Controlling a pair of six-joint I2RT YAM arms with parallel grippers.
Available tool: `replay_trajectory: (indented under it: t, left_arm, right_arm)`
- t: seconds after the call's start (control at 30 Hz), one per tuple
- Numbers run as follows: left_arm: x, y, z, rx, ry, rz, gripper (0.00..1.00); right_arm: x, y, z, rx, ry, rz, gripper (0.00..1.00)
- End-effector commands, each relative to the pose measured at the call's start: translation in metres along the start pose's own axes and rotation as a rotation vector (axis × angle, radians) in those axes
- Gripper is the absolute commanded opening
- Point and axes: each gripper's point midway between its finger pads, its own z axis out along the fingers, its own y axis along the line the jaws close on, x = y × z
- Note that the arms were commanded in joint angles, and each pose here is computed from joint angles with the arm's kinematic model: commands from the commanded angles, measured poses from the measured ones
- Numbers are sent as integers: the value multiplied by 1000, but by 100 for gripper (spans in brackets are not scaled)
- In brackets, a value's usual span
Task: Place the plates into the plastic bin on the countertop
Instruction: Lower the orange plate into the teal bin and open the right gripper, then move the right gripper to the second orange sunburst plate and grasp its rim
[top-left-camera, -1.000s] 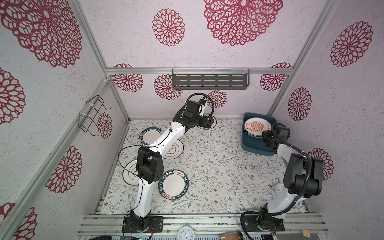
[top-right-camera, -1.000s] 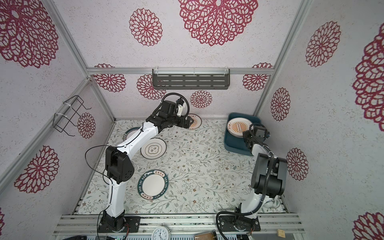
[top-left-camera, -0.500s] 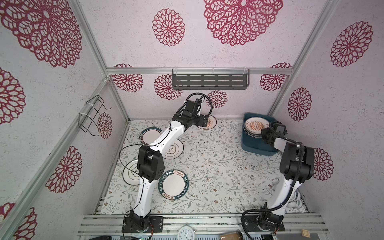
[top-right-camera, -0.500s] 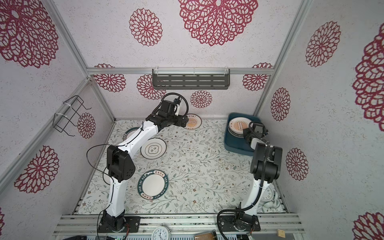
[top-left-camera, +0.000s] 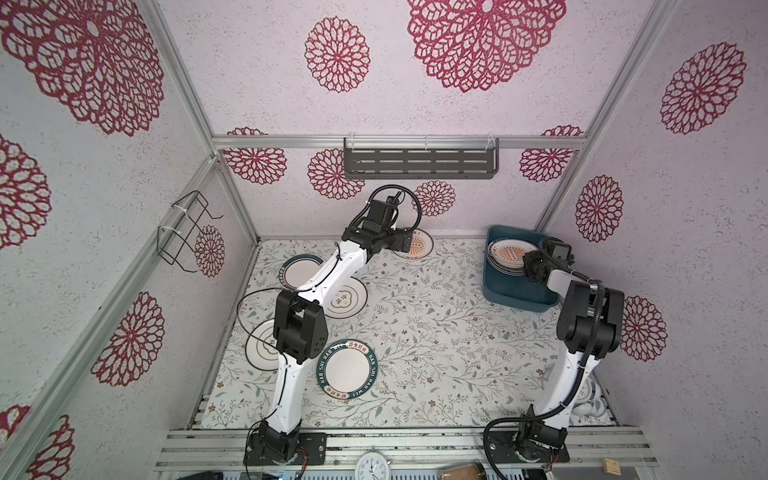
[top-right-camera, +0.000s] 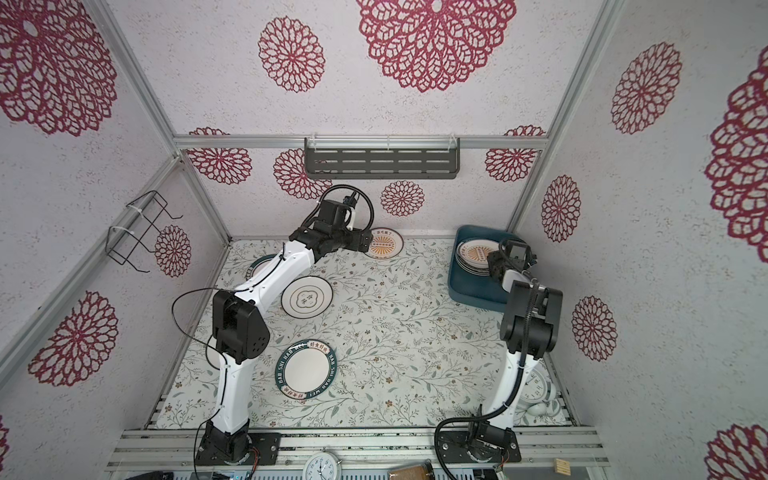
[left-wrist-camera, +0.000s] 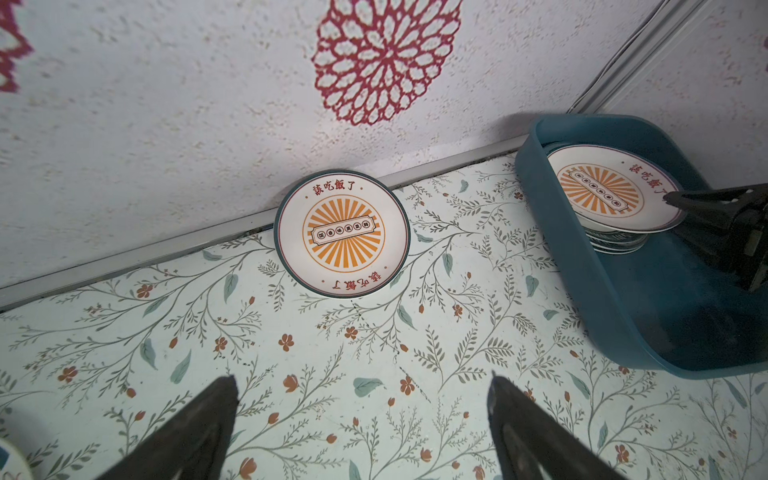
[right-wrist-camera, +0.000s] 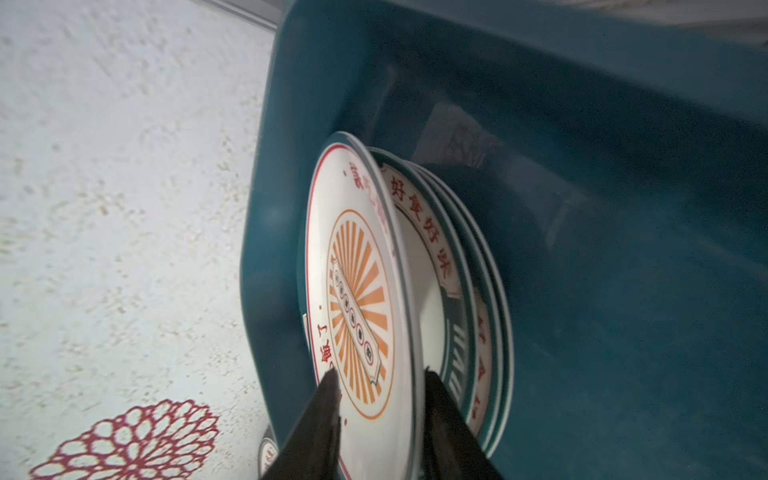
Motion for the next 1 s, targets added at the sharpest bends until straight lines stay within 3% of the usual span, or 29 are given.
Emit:
replay_trajectory:
  t: [0.0, 0.17, 0.43, 0.53, 0.97]
  left_arm:
    - [5, 2, -1, -6, 8, -10, 97]
    - [9, 2, -13, -7, -4, -25, 97]
    - [26, 0, -40, -20, -5, -37, 97]
    - [21, -3, -66, -2, -48, -68, 97]
    - [54, 1, -133, 32, -112, -244, 97]
  right_arm:
    - [-4, 20, -14, -30, 5, -36, 53]
    - [-8, 26, -42, 27, -8, -108, 75]
    - [14, 56, -93, -46, 33, -260, 89]
    - [34, 66, -112, -61, 63, -337, 94]
    - [145, 102, -163, -216, 201, -485, 99]
